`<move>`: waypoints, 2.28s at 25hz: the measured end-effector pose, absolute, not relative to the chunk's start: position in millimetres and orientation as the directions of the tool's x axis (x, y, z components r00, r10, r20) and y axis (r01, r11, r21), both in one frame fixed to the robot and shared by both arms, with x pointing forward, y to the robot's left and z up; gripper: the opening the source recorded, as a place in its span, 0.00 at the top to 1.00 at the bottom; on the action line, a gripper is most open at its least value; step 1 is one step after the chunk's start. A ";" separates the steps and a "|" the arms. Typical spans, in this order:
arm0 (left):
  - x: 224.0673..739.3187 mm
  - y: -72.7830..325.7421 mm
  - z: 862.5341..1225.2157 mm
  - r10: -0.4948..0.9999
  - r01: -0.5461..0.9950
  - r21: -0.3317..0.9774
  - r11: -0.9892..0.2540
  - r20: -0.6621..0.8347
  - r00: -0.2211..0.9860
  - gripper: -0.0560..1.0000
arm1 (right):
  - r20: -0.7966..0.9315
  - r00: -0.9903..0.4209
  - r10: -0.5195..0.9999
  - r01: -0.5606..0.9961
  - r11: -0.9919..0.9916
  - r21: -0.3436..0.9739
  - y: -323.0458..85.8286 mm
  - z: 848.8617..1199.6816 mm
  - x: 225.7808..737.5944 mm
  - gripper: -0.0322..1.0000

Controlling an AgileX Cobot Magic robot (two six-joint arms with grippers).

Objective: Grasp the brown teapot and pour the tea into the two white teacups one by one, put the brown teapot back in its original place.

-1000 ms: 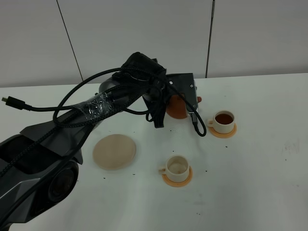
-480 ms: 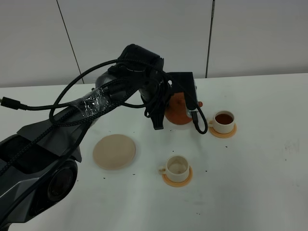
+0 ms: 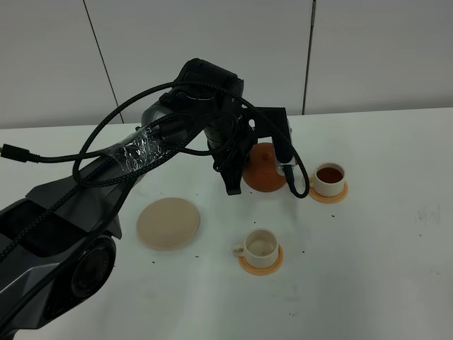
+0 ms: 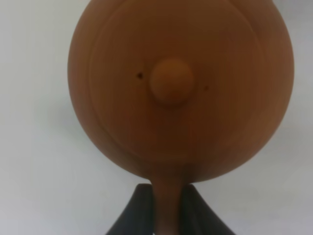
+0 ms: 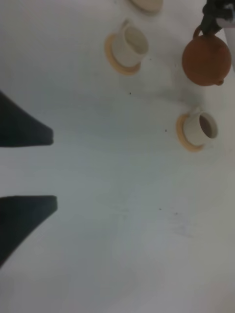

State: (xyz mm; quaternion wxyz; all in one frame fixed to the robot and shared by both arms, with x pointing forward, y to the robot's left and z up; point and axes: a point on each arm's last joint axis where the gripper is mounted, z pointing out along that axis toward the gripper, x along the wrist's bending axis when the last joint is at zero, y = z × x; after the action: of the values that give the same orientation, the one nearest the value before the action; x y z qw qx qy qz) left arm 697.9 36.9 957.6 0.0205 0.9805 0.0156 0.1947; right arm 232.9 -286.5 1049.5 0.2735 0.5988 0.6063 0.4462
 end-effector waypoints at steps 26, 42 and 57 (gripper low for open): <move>699.9 33.7 935.8 0.036 0.021 0.047 -0.999 0.352 0.935 0.78 | 0.203 -0.133 0.970 0.482 -0.115 0.869 -286.5 1049.5 232.9 0.74; 698.7 37.1 965.7 0.050 0.046 0.019 -0.999 0.343 0.938 0.78 | 0.203 -0.133 0.970 0.482 -0.115 0.869 -286.5 1049.5 232.9 0.74; 696.6 39.6 1007.6 0.101 0.081 0.065 -0.995 0.411 0.906 0.78 | 0.203 -0.133 0.970 0.482 -0.115 0.869 -286.5 1049.5 232.9 0.74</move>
State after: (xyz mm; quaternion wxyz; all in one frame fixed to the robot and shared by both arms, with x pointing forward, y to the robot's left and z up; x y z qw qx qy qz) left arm 696.6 39.6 1007.6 0.0234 0.9760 0.0467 0.2115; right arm 232.9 -286.5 1049.5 0.2735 0.5988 0.6063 0.4462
